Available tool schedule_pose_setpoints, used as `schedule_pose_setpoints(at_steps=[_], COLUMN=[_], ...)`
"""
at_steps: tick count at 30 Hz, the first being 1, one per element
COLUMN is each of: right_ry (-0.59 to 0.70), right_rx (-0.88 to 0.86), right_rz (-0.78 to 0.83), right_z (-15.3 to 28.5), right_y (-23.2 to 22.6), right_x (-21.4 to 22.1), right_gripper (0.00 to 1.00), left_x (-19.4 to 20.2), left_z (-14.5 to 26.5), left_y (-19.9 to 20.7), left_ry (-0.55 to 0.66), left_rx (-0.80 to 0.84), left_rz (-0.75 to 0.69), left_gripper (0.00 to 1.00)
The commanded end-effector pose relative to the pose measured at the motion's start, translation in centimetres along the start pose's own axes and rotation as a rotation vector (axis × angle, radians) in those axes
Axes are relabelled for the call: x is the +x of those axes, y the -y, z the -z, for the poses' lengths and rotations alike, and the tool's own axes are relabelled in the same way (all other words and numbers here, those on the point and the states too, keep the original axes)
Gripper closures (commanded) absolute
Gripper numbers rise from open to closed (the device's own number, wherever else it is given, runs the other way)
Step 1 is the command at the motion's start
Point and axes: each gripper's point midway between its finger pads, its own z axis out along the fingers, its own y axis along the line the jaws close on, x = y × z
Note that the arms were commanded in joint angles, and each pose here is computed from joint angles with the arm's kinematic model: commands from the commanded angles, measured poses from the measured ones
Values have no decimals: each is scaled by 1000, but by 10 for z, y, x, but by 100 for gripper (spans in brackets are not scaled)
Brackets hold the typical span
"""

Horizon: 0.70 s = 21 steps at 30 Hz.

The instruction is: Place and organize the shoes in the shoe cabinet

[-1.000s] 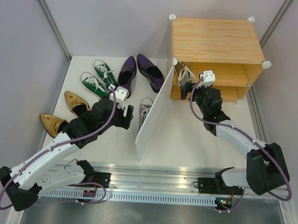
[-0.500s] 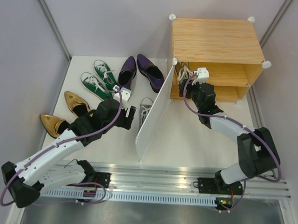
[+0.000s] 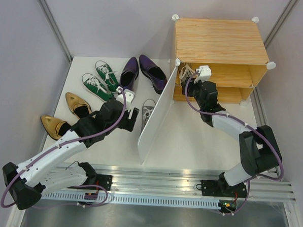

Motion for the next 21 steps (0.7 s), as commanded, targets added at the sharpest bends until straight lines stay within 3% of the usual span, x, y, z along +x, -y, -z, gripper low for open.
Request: schedule_pose_setpoints(at_steps=[1, 21], right_ry=[126, 143], right_rx=[-18, 75], right_rz=[-9, -56], right_z=[-12, -57], right_y=[-6, 7], right_x=[-48, -42], right_gripper=[58, 61], left_x=[-8, -7], left_z=[-3, -5], left_y=[-2, -2], left_ry=[29, 21], left_rx=[-9, -16], left_rz=[-24, -29], left_gripper=[16, 16])
